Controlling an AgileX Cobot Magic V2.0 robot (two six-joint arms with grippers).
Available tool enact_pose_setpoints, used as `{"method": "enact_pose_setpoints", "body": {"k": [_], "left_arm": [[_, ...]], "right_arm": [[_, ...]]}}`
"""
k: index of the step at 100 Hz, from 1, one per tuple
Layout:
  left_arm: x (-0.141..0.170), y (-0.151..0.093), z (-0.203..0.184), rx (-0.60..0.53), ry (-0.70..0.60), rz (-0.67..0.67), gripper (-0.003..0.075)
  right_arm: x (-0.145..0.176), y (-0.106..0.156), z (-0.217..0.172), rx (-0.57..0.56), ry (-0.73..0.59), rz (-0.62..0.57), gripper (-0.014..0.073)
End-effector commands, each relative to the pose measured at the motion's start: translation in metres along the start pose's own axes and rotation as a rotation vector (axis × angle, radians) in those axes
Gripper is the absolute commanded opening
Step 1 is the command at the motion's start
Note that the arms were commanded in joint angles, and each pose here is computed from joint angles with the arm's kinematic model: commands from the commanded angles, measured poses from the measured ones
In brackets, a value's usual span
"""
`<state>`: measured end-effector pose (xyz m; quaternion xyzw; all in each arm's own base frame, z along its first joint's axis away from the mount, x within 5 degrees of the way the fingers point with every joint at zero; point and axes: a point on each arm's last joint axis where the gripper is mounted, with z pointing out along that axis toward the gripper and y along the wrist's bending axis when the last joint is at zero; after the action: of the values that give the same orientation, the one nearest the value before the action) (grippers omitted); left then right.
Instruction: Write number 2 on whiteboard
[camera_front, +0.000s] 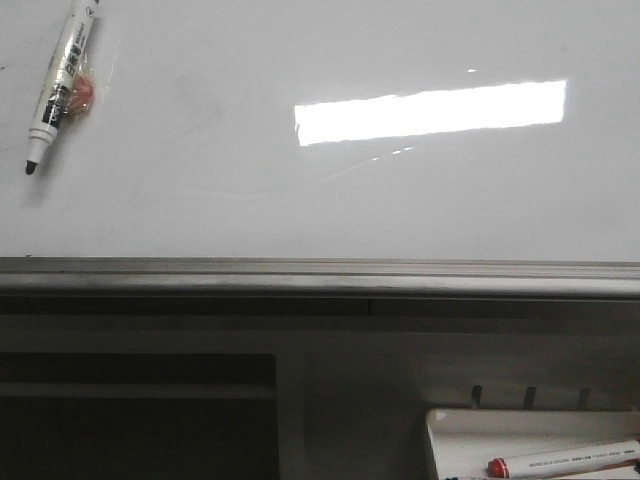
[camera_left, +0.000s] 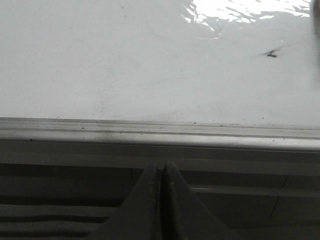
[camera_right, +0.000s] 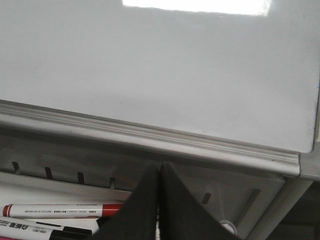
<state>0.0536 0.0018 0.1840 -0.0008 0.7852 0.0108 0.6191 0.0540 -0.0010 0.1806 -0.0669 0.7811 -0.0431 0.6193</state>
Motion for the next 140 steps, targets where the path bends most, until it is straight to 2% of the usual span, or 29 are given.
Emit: {"method": "enact_pose_setpoints", "body": {"k": [1, 47, 58, 70, 88, 105, 117, 127, 140], "left_arm": [[-0.003, -0.001, -0.001, 0.011, -0.082, -0.004, -0.002], [-0.004, -0.001, -0.001, 0.012, -0.091, -0.004, -0.002], [-0.01, -0.001, -0.002, 0.016, -0.156, -0.006, -0.002], [-0.022, -0.002, -0.005, 0.024, -0.292, -0.006, -0.002], [-0.031, -0.002, -0.008, 0.029, -0.395, -0.005, -0.002], [-0.031, -0.002, -0.008, 0.029, -0.395, -0.005, -0.002], [-0.032, -0.002, -0.008, 0.03, -0.404, -0.005, -0.002], [-0.032, -0.002, -0.008, 0.03, -0.406, -0.007, -0.002], [-0.03, -0.002, -0.008, 0.043, -0.388, -0.103, -0.002]], "right_arm": [[0.005, 0.0, 0.001, 0.008, -0.02, -0.011, -0.0061], [0.005, 0.0, 0.001, 0.008, -0.02, -0.011, -0.0061], [0.005, 0.0, 0.001, 0.008, -0.02, -0.011, -0.0061], [0.004, 0.0, 0.001, 0.012, -0.029, -0.027, -0.0061], [-0.01, 0.001, 0.0, 0.009, -0.181, -0.03, -0.0061], [-0.018, 0.001, -0.002, 0.006, -0.276, -0.031, -0.0061], [-0.03, 0.002, -0.006, 0.002, -0.411, -0.031, -0.006], [-0.033, 0.002, -0.008, 0.0, -0.449, -0.032, -0.0061], [-0.037, 0.002, -0.01, -0.001, -0.497, -0.032, -0.006]]}}
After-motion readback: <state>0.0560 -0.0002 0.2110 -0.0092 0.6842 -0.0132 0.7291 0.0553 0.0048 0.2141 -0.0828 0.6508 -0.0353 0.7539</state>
